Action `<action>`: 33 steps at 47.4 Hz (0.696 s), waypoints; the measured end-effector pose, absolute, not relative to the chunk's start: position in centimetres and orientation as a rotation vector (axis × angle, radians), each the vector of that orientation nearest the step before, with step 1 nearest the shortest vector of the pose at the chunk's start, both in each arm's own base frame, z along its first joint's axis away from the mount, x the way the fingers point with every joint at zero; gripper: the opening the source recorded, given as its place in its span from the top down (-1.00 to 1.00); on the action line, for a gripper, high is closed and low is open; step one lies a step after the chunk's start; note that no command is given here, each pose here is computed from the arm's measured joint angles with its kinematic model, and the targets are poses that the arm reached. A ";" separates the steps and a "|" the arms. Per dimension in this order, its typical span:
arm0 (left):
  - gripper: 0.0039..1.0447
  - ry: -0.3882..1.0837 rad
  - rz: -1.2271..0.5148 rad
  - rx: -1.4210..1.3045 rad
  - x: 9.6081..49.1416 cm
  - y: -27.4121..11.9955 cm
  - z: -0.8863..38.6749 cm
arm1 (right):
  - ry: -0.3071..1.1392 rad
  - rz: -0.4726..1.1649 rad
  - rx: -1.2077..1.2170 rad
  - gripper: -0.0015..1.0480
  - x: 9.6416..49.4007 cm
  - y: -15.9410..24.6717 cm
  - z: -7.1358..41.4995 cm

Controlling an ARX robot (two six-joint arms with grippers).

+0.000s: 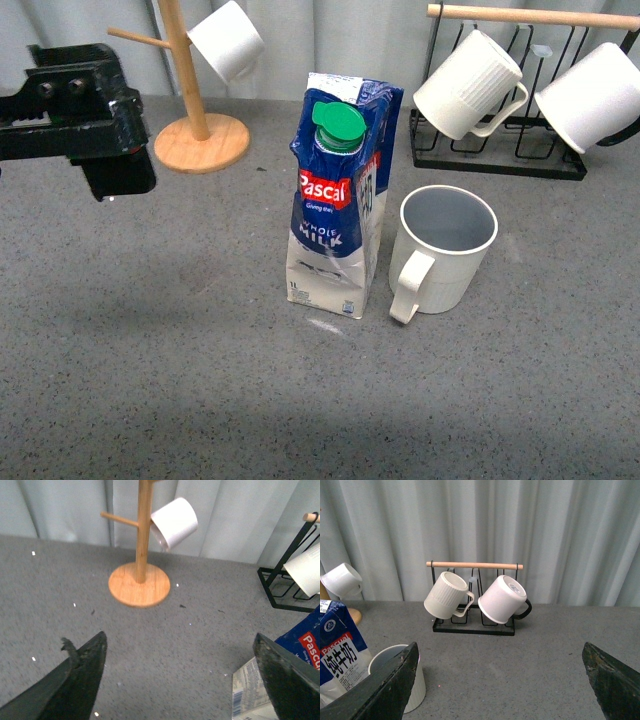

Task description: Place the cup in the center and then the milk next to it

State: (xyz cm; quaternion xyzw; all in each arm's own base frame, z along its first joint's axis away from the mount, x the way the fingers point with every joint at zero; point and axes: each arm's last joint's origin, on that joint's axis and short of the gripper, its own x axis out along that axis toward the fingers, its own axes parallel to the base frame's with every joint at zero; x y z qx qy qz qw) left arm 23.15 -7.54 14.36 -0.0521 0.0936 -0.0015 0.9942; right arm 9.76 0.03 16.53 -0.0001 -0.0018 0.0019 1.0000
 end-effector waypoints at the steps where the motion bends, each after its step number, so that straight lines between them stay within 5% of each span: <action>1: -0.64 0.171 -0.006 -0.091 23.0 -7.4 14.3 | -0.004 0.004 0.000 -0.83 9.8 0.0 16.5; 8: -0.19 0.034 -0.011 -0.041 21.2 -5.5 15.4 | -0.004 0.002 0.000 -0.83 9.8 0.0 16.5; 26: 0.92 0.019 -0.002 -0.011 17.4 -2.5 16.1 | -0.004 0.003 0.000 -0.83 9.8 0.0 16.5; 33: 0.93 0.014 -0.005 -0.006 16.1 -1.7 16.2 | -0.004 0.003 0.000 -0.83 9.8 0.0 16.5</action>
